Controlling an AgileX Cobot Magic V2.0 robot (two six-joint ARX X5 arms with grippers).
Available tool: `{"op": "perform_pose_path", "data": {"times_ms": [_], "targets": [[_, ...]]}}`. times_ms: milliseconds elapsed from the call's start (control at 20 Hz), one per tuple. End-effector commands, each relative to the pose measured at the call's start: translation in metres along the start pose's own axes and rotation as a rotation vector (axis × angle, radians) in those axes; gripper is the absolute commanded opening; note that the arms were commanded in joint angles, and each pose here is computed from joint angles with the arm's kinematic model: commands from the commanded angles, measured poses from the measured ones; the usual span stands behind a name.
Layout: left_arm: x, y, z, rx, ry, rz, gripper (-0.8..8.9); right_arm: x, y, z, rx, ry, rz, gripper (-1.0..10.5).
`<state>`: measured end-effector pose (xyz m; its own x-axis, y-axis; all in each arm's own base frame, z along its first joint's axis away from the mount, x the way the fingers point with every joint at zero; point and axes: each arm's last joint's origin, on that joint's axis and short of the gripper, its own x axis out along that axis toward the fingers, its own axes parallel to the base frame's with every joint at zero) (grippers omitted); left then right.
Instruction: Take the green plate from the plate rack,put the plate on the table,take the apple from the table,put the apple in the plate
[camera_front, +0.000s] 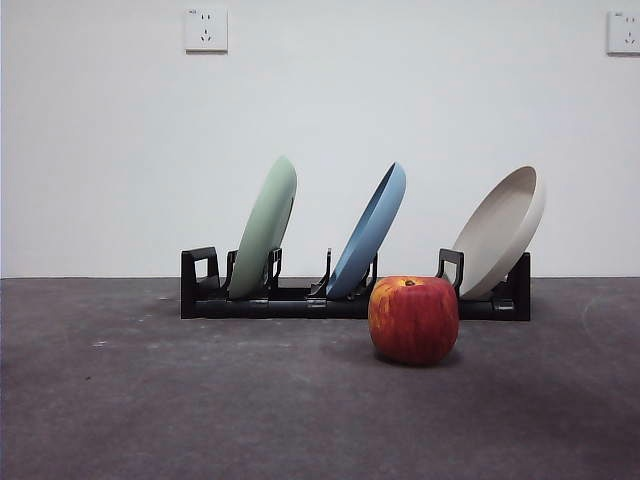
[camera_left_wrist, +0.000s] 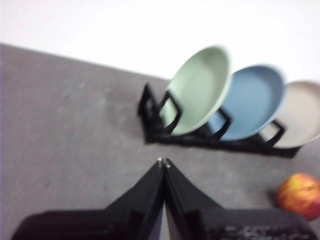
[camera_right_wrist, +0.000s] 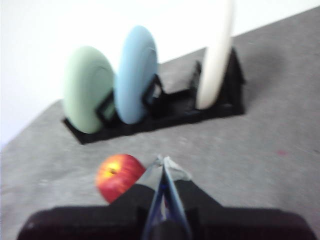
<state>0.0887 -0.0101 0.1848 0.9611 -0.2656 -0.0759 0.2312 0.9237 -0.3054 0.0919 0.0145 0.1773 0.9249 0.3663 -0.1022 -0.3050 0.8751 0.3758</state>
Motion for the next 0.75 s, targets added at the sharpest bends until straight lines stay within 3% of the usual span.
{"op": "perform_pose_path", "data": {"times_ms": [50, 300, 750], "targets": [[-0.005, -0.007, 0.014, -0.020, 0.010, -0.040, -0.07, -0.002, 0.007, 0.012, 0.036, 0.021, 0.039, -0.1], [-0.007, -0.017, 0.035, -0.028, 0.076, -0.139, -0.07, -0.006, 0.020, 0.036, 0.044, 0.131, 0.108, -0.1], [0.001, -0.031, 0.066, 0.001, 0.262, -0.370, -0.07, -0.011, 0.045, 0.087, -0.060, 0.338, 0.237, -0.1]]}}
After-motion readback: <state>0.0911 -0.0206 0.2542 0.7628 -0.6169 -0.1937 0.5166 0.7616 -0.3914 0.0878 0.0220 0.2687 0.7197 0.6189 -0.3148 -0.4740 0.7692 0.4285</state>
